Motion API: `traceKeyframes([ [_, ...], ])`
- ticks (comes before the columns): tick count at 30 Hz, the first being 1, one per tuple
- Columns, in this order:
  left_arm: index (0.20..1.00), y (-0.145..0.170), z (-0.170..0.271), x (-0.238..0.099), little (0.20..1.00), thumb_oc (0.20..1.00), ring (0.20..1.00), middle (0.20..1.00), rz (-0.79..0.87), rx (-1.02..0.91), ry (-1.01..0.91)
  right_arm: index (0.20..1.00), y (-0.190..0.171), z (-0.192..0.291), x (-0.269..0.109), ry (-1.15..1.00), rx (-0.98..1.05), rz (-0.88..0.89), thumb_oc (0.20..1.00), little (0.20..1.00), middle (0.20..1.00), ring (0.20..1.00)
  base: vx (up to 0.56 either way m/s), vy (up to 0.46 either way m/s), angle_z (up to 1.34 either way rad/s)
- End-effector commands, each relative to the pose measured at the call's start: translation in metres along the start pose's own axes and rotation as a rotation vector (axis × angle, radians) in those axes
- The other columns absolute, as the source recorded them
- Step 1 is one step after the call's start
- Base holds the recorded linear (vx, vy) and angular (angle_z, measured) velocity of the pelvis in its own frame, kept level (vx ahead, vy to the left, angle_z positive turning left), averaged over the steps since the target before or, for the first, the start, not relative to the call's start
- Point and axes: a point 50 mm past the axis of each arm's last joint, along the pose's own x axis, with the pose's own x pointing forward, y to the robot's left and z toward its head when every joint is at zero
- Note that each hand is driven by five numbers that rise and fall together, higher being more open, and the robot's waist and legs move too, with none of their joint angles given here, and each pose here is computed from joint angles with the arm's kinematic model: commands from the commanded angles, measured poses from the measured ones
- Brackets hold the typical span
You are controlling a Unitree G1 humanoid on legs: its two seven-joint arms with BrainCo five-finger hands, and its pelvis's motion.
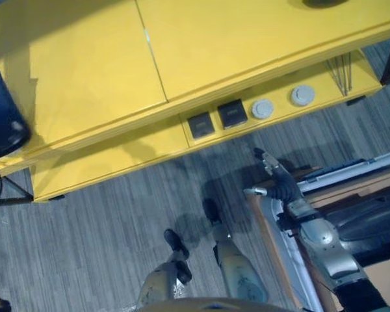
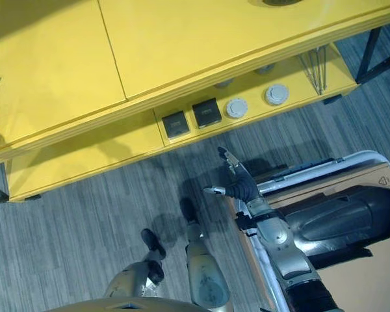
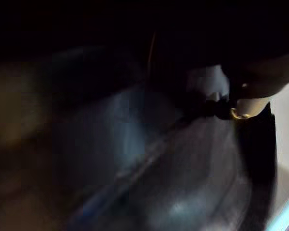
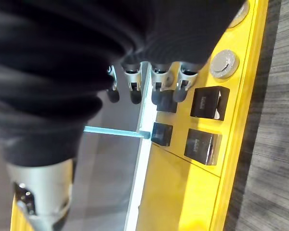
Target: Move parts from the plastic box to the shelf.
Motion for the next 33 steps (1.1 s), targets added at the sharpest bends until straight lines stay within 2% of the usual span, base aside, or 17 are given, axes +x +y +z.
traceKeyframes([
  [1,0.200,-0.068,-0.042,-0.023,0.200,0.200,0.200,0.200,-0.193,-0.141,0.146,1.000,-0.001,0.009,0.006,-0.063,0.050,-0.097,1.000,1.000,1.000,1.000,0.00,0.010,0.04],
  [2,0.200,-0.072,-0.047,-0.026,0.200,0.200,0.200,0.200,-0.190,-0.213,0.173,1.000,-0.003,0.010,0.008,-0.070,0.059,-0.118,1.000,1.000,1.000,1.000,0.00,0.010,0.07],
  [6,0.200,-0.073,-0.057,-0.031,0.200,0.200,0.200,0.200,-0.189,-0.269,0.205,1.000,-0.002,0.014,0.013,-0.087,0.066,-0.130,1.000,1.000,1.000,1.000,0.00,0.007,0.04],
  [18,0.200,-0.084,-0.038,-0.026,0.200,0.200,0.200,0.200,-0.237,-0.238,0.144,1.000,0.004,0.015,0.014,-0.094,0.052,-0.086,1.000,1.000,1.000,1.000,0.00,0.000,0.00],
  [22,0.200,-0.082,-0.010,-0.016,0.200,0.200,0.200,0.200,-0.239,-0.193,0.060,1.000,0.003,0.013,0.014,-0.085,0.043,-0.087,1.000,1.000,1.000,1.000,0.00,0.000,0.00],
  [29,0.200,-0.063,0.072,0.006,0.200,0.200,0.200,0.200,-0.130,-0.174,-0.171,1.000,0.009,0.010,0.012,-0.077,0.061,-0.060,1.000,1.000,1.000,1.000,0.03,-0.005,-0.04],
  [33,0.200,-0.057,0.087,0.010,0.200,0.200,0.200,0.200,-0.104,-0.146,-0.199,1.000,0.011,0.011,0.012,-0.083,0.073,-0.053,1.000,1.000,1.000,1.000,0.02,-0.011,-0.08],
])
